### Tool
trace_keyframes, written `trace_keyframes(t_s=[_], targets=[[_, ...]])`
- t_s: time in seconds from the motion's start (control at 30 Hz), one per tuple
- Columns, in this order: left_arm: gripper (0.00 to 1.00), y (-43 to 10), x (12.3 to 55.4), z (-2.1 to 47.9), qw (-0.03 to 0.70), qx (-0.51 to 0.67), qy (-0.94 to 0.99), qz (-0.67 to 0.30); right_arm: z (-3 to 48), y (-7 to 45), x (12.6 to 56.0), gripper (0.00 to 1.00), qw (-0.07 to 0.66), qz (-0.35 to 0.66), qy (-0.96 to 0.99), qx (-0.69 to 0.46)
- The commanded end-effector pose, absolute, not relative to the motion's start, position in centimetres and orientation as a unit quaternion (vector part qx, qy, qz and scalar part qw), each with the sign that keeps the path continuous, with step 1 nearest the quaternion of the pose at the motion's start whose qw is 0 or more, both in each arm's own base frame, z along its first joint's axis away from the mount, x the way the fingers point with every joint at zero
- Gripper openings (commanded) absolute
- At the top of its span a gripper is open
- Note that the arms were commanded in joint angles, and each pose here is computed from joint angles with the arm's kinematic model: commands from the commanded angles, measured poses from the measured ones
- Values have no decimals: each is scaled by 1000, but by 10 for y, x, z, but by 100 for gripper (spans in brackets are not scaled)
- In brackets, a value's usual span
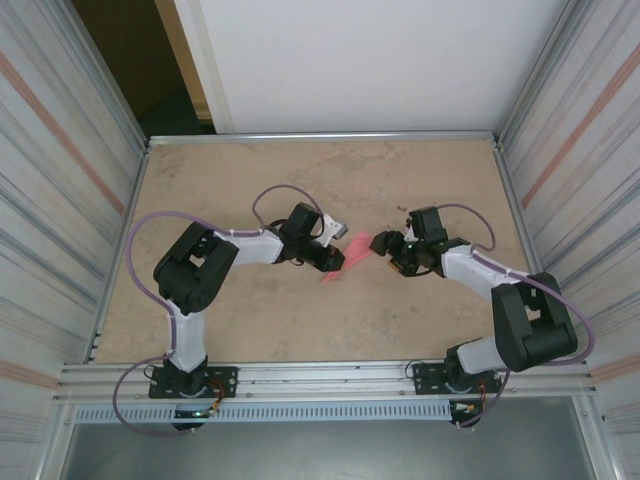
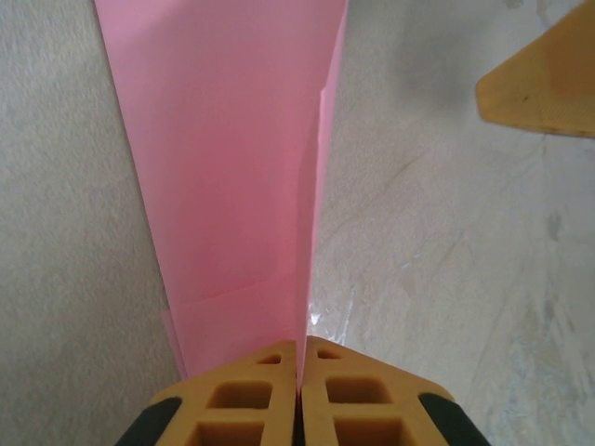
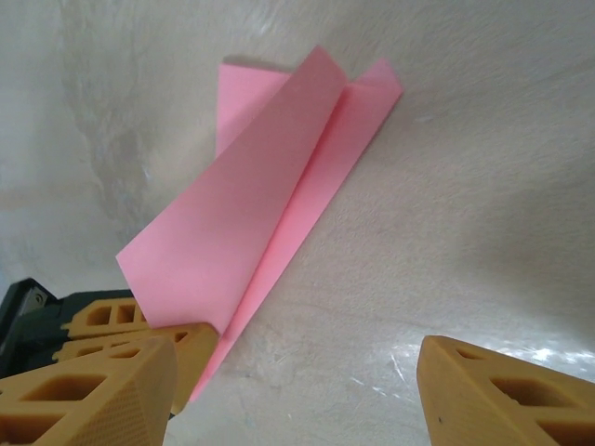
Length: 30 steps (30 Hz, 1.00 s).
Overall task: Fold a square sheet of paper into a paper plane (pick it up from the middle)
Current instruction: Fold the wing for the fifth time at the center of the table.
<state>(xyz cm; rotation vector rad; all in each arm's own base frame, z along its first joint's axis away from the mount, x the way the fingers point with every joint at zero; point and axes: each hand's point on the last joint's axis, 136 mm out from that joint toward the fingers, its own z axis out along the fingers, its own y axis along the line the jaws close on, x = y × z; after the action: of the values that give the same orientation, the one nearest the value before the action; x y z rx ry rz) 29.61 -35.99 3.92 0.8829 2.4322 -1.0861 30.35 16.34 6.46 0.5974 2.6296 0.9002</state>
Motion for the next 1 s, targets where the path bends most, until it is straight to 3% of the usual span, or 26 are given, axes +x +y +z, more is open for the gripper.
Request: trace_keyframes(t_s=[0.0, 0.97], targets=[[9, -366, 290, 45, 127, 274, 858, -416, 72, 180, 312, 67, 156, 327, 918, 159], [11, -363, 287, 18, 76, 234, 879, -408, 28, 202, 307, 64, 85, 287, 945, 133]])
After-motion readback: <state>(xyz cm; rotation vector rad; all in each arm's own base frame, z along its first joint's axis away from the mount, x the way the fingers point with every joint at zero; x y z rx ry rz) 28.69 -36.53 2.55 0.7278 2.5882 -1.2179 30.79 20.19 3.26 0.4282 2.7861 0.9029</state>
